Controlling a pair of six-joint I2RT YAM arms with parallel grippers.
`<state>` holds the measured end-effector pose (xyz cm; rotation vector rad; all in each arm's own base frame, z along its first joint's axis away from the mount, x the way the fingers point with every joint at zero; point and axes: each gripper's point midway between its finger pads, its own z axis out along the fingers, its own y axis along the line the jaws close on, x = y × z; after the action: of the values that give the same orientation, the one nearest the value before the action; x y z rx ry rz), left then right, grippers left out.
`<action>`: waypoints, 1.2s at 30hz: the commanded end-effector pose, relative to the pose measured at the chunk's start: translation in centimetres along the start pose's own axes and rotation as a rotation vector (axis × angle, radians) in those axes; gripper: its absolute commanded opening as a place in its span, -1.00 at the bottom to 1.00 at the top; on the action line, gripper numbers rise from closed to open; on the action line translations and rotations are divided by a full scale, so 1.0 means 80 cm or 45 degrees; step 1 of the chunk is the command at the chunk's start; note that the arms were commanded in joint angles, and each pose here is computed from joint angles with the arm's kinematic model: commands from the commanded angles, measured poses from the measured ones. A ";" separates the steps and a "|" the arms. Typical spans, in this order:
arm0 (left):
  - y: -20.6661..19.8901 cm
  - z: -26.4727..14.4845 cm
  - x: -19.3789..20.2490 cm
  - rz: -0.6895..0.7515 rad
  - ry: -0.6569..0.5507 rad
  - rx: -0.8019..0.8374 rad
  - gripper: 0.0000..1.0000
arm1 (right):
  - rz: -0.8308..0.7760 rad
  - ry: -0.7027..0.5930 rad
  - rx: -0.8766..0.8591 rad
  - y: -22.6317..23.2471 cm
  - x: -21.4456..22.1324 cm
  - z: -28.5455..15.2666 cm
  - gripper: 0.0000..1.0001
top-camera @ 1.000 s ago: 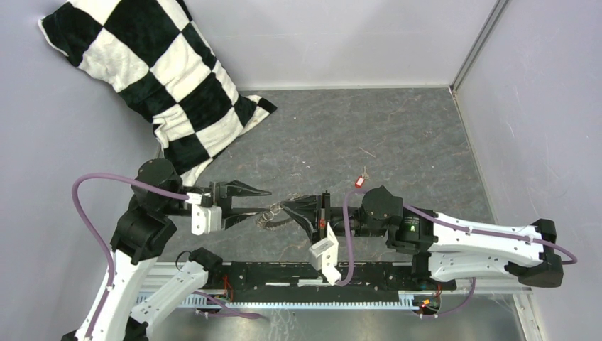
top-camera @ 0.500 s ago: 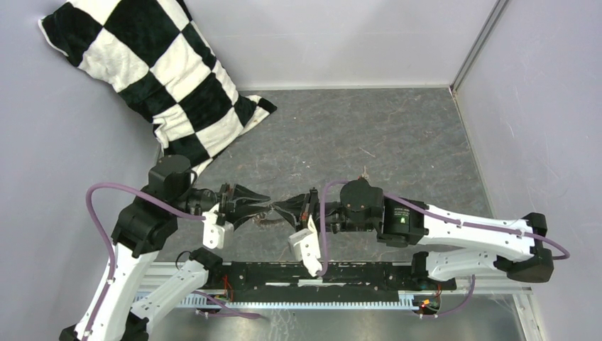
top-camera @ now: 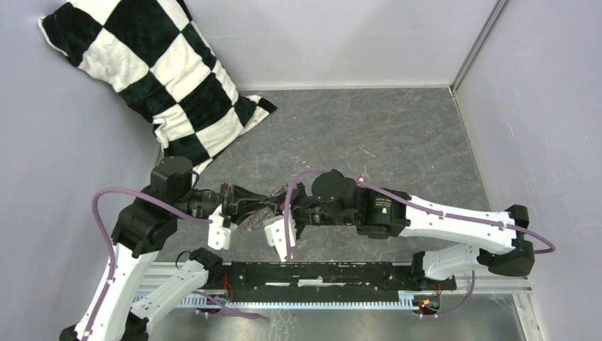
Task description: Put the keys on the keyring
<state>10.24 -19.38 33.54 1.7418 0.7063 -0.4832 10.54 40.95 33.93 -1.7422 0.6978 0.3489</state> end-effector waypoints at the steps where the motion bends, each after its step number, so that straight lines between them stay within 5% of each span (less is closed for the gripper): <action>1: -0.006 -0.003 0.037 0.068 0.165 0.026 -0.45 | 0.042 -0.020 0.091 -0.036 -0.021 -0.008 -0.99; 14: 0.000 -0.004 0.049 -0.016 0.228 0.034 -0.42 | 0.093 0.044 0.011 -0.022 -0.011 0.007 -0.99; 31: 0.004 0.002 0.038 -0.096 0.154 0.026 -0.96 | 0.169 0.070 0.005 -0.018 -0.004 0.032 -0.99; 36: 0.003 0.004 0.028 -0.160 0.109 0.030 -0.96 | 0.222 0.042 0.067 -0.028 -0.009 0.034 -0.58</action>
<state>12.60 -18.45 30.11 1.8099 0.9057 -0.4412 11.97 41.77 31.36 -1.8001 0.9315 0.3345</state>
